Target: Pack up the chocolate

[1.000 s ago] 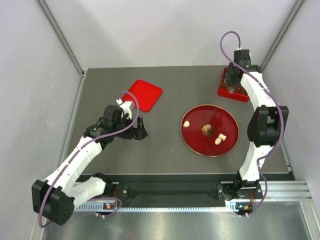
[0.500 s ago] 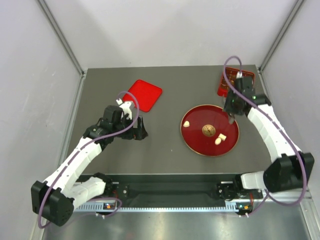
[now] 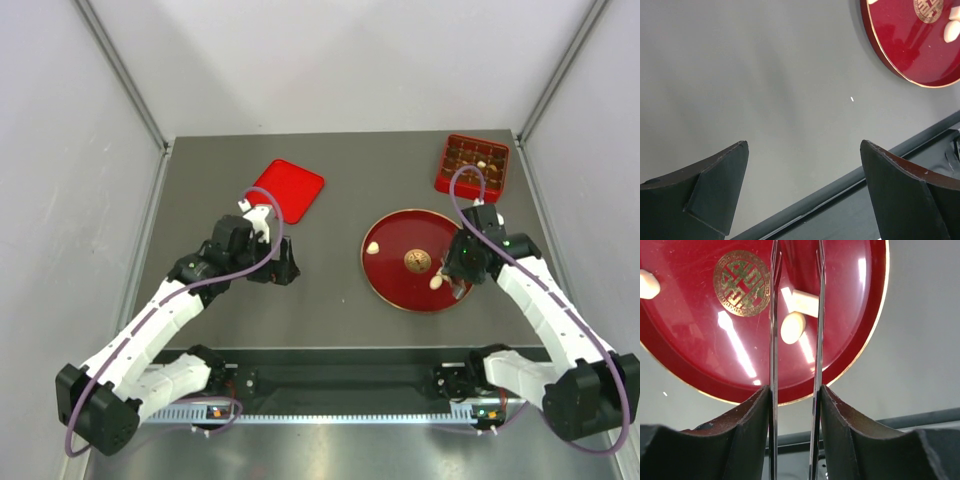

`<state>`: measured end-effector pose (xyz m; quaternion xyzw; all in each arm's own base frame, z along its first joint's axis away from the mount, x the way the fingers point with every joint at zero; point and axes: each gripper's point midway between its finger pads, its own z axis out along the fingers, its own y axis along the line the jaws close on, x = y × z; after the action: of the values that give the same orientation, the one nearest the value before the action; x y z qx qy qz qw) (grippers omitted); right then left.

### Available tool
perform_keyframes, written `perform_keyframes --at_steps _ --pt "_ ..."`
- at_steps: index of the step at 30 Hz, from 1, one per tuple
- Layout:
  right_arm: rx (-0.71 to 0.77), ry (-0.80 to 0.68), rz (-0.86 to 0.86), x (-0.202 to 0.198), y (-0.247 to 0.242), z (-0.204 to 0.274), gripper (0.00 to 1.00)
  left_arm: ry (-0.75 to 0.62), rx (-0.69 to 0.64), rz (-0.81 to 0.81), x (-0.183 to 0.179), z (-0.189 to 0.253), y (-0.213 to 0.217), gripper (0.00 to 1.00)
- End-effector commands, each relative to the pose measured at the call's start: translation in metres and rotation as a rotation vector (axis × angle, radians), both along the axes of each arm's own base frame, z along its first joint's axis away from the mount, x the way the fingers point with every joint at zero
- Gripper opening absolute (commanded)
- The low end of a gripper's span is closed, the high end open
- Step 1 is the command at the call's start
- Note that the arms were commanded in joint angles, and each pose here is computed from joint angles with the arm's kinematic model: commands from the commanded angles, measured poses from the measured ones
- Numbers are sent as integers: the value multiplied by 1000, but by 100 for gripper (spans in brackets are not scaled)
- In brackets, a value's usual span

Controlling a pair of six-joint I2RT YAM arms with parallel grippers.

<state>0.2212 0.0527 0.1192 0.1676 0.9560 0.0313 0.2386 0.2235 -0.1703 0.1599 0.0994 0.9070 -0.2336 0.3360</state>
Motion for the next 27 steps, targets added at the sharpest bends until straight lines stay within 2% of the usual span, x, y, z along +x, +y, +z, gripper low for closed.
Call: perform_keyframes --at_steps 1,14,27 --pt "9 -28 -34 -5 0 6 43 -26 -3 15 2 5 2 98" --pt "-12 3 -45 -29 -5 9 44 -32 -11 9 0 7 1 99" --pt "15 13 -34 -36 6 3 47 -38 -16 4 0 9 0 99"
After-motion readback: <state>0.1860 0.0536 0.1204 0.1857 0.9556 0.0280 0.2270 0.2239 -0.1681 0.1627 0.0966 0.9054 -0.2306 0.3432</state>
